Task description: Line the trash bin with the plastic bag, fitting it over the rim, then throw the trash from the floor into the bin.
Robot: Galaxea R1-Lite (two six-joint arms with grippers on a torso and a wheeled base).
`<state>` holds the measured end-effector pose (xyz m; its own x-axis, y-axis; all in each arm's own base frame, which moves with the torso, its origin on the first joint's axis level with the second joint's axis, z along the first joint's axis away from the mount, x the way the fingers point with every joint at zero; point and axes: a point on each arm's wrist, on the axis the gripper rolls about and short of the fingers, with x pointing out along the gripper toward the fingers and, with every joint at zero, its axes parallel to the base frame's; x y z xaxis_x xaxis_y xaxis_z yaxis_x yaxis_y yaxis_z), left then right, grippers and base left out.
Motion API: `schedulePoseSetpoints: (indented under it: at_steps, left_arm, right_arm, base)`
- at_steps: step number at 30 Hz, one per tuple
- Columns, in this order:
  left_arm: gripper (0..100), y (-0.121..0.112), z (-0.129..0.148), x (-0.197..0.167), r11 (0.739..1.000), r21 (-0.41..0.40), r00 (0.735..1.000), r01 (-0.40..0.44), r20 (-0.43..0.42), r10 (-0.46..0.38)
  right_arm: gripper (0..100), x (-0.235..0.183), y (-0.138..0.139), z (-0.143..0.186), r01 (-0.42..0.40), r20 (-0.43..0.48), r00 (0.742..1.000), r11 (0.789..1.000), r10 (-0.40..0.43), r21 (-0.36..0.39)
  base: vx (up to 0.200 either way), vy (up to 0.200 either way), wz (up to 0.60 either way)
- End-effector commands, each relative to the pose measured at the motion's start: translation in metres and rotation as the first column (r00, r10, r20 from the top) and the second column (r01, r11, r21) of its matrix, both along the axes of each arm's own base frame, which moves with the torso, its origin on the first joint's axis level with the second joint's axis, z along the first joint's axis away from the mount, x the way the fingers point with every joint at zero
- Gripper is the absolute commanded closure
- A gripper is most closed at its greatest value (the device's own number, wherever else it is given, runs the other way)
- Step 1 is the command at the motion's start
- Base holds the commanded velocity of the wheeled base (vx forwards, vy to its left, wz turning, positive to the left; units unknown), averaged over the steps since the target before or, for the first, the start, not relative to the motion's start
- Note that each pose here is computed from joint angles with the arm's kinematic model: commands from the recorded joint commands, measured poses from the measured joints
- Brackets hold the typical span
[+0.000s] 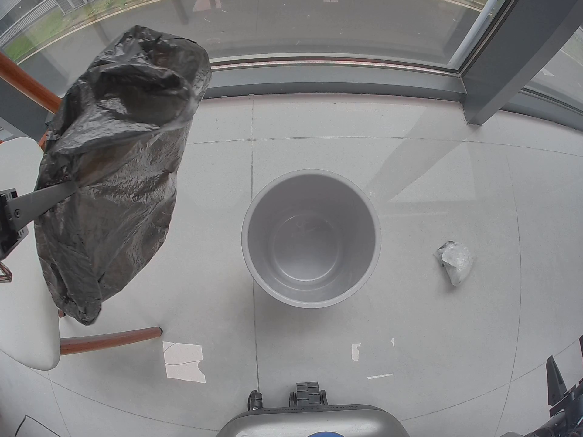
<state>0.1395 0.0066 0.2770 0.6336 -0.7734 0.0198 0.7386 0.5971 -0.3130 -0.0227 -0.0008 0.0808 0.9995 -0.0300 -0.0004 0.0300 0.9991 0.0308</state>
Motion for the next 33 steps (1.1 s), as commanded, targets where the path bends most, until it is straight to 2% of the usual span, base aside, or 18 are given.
schedulePoseSetpoints:
  at_steps: [1,7,18,27,33]
  left_arm:
    - [100,-0.03,-0.001,0.017,0.998,-0.007,0.998,0.056,-0.023,-0.056]
    - [100,-0.045,0.012,0.015,0.994,-0.052,0.995,0.094,-0.032,-0.096]
    - [100,-0.053,0.023,0.033,0.99,-0.05,0.991,0.133,-0.02,-0.134]
    - [100,-0.057,0.028,0.044,0.975,-0.043,0.975,0.219,-0.017,-0.22]
    - [100,-0.09,0.026,0.031,0.893,-0.043,0.893,0.447,-0.029,-0.448]
  right_arm:
    - [0,0.0,0.0,-0.005,-0.001,0.0,1.0,1.0,0.001,0.0]
    - [0,0.0,0.0,-0.005,-0.001,0.0,1.0,1.0,0.001,0.0]
    - [0,0.0,0.0,-0.005,-0.001,0.002,1.0,1.0,0.001,0.0]
    - [0,0.0,0.0,-0.005,-0.001,0.002,1.0,1.0,0.001,0.0]
    - [0,0.0,0.0,-0.005,-0.001,0.002,1.0,1.0,0.001,0.0]
  base:
    - [0.0,0.0,0.0]
    - [0.0,0.0,0.0]
    - [0.0,0.0,0.0]
    - [0.0,0.0,0.0]
    - [0.0,0.0,0.0]
